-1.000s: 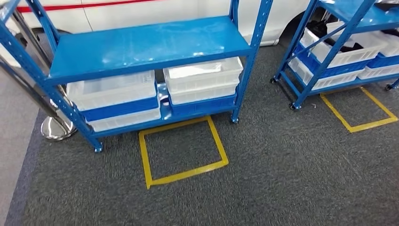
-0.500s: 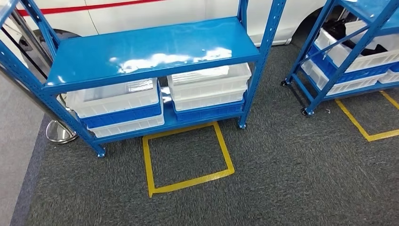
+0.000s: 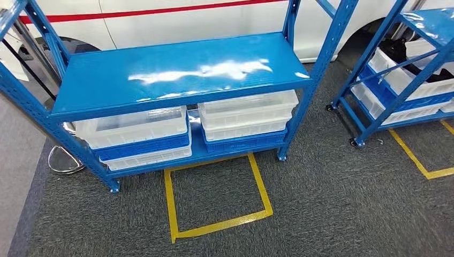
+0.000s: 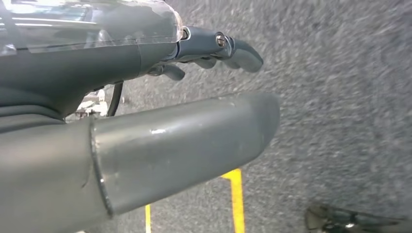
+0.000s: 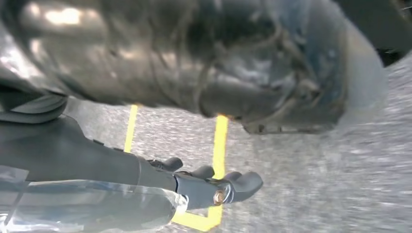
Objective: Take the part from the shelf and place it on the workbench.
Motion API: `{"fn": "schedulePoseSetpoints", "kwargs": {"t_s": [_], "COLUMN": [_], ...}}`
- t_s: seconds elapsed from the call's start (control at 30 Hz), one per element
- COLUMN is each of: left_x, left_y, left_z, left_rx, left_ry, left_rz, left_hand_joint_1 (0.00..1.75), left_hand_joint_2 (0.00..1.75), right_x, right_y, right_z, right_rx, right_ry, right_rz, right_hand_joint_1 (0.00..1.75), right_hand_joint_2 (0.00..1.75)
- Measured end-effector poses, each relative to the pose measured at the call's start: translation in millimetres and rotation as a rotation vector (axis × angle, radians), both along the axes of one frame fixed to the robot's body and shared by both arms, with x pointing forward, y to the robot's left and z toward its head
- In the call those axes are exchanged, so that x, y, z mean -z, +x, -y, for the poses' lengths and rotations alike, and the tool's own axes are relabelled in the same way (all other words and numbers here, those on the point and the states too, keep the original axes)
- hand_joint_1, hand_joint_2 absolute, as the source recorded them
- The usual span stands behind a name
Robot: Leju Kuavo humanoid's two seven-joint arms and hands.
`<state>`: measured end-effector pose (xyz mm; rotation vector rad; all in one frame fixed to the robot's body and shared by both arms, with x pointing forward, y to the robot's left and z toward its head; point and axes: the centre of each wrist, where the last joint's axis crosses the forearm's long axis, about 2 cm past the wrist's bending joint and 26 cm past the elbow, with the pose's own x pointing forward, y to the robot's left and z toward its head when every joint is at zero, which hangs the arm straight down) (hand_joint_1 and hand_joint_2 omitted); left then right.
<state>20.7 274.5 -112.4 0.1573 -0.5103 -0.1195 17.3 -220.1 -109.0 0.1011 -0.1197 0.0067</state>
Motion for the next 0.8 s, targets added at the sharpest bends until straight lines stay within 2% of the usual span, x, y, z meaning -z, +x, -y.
{"fn": "schedulePoseSetpoints", "kwargs": {"t_s": [0.27,0.5,0.57,0.63,0.7,0.8], "left_x": [0.1,-0.5,-0.5,-0.3,-0.2,0.3], "left_y": [-1.7,5.1,4.9,2.7,0.3,-6.1], "left_z": [2.2,1.6,2.1,2.0,1.7,1.2], "left_rx": [-0.001,-0.002,-0.002,-0.002,-0.001,0.001], "left_ry": [-0.008,-0.006,-0.008,-0.008,-0.007,-0.003], "left_rz": [-0.008,0.004,0.003,-0.001,-0.007,-0.02], "left_hand_joint_1": [0.0,0.0,0.0,0.0,0.0,0.0], "left_hand_joint_2": [0.0,0.0,0.0,0.0,0.0,0.0], "right_x": [0.6,0.3,0.2,0.2,0.3,0.0], "right_y": [-9.2,-3.9,-2.8,-3.1,-3.9,-2.3], "right_z": [0.5,0.2,0.3,0.3,0.3,-1.0], "right_rx": [-0.001,0.003,0.003,0.003,0.007,0.023], "right_ry": [0.0,0.004,0.005,0.006,0.007,0.014], "right_rz": [-0.018,-0.008,-0.006,-0.007,-0.01,-0.012], "right_hand_joint_1": [0.0,0.0,0.0,0.0,0.0,0.0], "right_hand_joint_2": [0.0,0.0,0.87,0.87,0.0,0.0]}}
